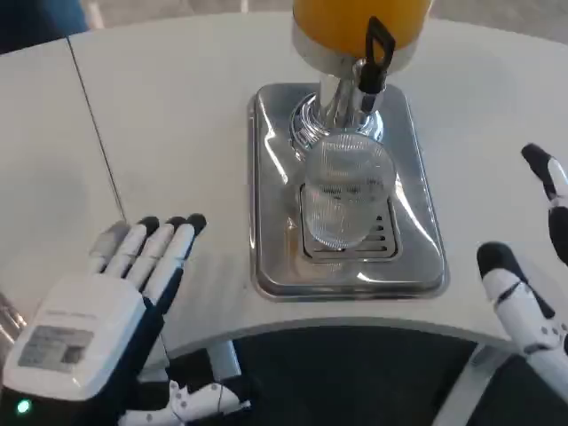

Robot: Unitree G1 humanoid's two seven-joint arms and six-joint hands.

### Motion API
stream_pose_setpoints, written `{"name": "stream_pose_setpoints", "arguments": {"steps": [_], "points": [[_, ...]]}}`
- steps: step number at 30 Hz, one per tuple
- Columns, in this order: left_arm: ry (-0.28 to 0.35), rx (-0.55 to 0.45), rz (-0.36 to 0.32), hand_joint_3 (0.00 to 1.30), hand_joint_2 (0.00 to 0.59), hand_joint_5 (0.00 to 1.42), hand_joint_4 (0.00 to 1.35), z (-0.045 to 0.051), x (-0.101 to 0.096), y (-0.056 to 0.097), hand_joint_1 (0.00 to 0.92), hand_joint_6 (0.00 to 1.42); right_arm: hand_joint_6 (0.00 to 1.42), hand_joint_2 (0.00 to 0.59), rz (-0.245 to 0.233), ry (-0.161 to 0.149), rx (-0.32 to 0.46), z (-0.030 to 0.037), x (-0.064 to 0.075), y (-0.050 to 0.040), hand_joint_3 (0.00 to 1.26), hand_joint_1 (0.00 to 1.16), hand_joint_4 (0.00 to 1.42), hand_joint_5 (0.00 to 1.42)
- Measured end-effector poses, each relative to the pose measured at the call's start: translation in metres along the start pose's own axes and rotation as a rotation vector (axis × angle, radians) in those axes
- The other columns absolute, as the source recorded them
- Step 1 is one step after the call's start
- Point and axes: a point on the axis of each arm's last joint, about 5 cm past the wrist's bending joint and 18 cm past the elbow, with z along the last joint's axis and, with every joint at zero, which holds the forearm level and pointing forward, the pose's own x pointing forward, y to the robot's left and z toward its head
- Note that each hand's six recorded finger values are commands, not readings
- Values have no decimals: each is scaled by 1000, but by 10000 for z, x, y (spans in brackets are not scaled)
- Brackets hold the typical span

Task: Grasp the cup under the faucet to collect the drink, then remove the cup.

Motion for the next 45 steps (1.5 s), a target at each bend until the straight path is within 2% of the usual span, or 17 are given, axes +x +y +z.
{"name": "stream_pose_setpoints", "arguments": {"steps": [3,6,9,11,12,16,20,26,30,35,38,45], "points": [[4,-8,-1,0,77,0,0,29,-22,-21,38,0,0,468,-8,-28,42,-2,61,-10,0,37,0,0],[8,-5,-6,0,75,0,0,37,-35,-36,36,0,0,467,-7,-49,47,-18,110,-18,0,32,0,0],[15,-19,-5,0,67,0,0,54,-44,-53,10,0,0,464,-13,-64,43,-70,227,-40,0,33,0,0],[17,-22,-7,0,67,0,0,59,-48,-60,1,0,0,463,-20,-76,39,-75,279,-56,0,33,0,0],[17,-25,-8,0,74,0,0,74,-48,-73,0,0,0,463,-29,-89,27,-79,357,-81,0,34,0,0],[25,-64,-3,0,78,0,0,125,-50,-113,0,0,0,462,-57,-129,11,-58,516,-141,0,33,0,0],[28,-80,5,0,80,0,0,136,-42,-118,0,0,0,466,-65,-155,19,-41,619,-157,0,28,0,0],[23,-87,13,0,84,0,0,147,-22,-118,0,0,0,480,-49,-182,32,-29,781,-128,0,23,0,0],[23,-92,4,0,86,0,0,161,-34,-131,0,0,0,481,-43,-188,62,-28,896,-97,0,21,0,0],[18,-92,-1,0,87,0,0,180,-38,-142,0,0,0,480,-52,-214,106,16,1026,-57,0,26,0,0],[15,-95,0,0,87,0,0,187,-33,-145,0,0,0,491,-50,-220,136,35,1035,-14,0,34,0,0],[10,-99,1,0,87,0,0,205,-5,-147,0,0,0,494,-41,-210,214,59,1094,104,0,42,0,0]]}}
